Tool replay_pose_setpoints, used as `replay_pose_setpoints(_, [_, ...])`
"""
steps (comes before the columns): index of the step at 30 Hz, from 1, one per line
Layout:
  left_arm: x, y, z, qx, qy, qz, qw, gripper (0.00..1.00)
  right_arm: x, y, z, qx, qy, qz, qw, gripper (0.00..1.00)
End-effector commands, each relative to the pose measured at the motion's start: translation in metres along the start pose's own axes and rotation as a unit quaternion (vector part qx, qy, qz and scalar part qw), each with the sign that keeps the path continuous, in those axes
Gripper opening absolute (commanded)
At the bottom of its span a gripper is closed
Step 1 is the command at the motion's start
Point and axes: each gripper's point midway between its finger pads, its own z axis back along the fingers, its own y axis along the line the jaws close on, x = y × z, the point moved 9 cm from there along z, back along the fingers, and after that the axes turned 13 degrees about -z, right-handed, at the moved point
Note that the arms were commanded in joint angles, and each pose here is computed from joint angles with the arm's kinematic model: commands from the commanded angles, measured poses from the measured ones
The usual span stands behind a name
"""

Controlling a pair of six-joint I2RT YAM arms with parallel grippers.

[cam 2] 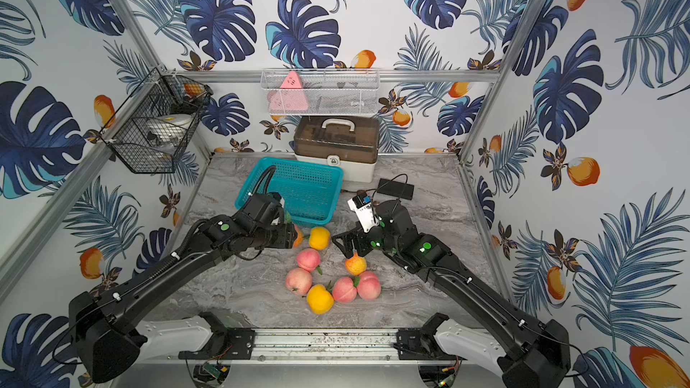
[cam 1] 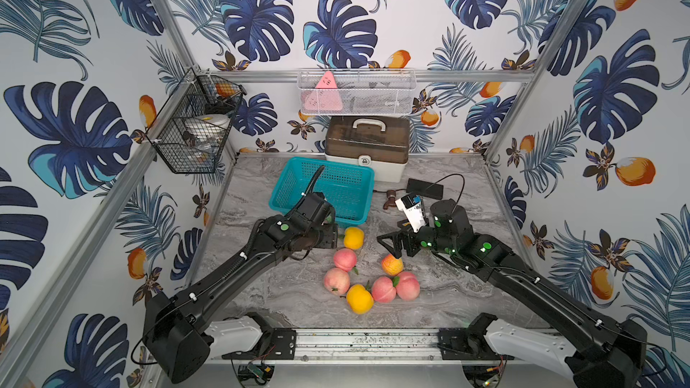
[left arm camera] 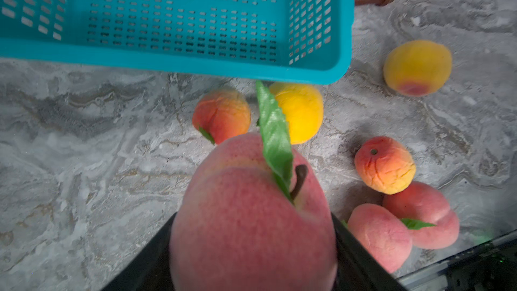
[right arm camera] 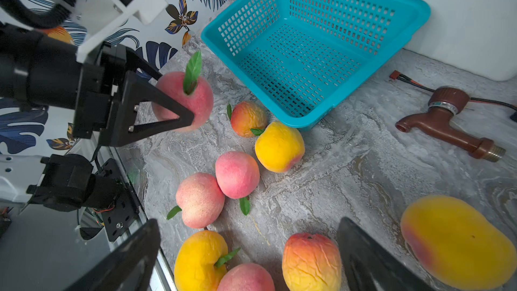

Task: Put the peaches into the basket
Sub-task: Pick up the peach from the center of the board, then place the peach in the basket.

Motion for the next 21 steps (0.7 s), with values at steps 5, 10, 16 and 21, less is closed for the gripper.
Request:
replay_pose_setpoints(5, [0.037, -0.006, -0.009, 0.031, -0.008, -0.026, 0.999, 0.72, 0.024, 0.007, -0.008, 0.001, -0.024, 0.009, 1.0, 1.0])
replay_pose_setpoints(10, [0.062, -0.006, -0.025, 0.039, -0.033, -0.02, 0.998, 0.72, 0.036, 0.007, -0.02, -0.009, -0.021, 0.016, 1.0, 1.0])
replay_pose_setpoints(16, [0.091, 0.011, -0.055, 0.04, -0.026, 0.007, 0.999, 0.72, 0.053, 0.011, -0.026, -0.013, -0.02, 0.023, 0.999, 1.0])
replay_pose_setpoints(21, [0.114, 0.029, -0.078, 0.054, -0.017, 0.02, 0.998, 0.71, 0.066, 0.008, -0.032, -0.02, -0.009, 0.027, 0.999, 1.0])
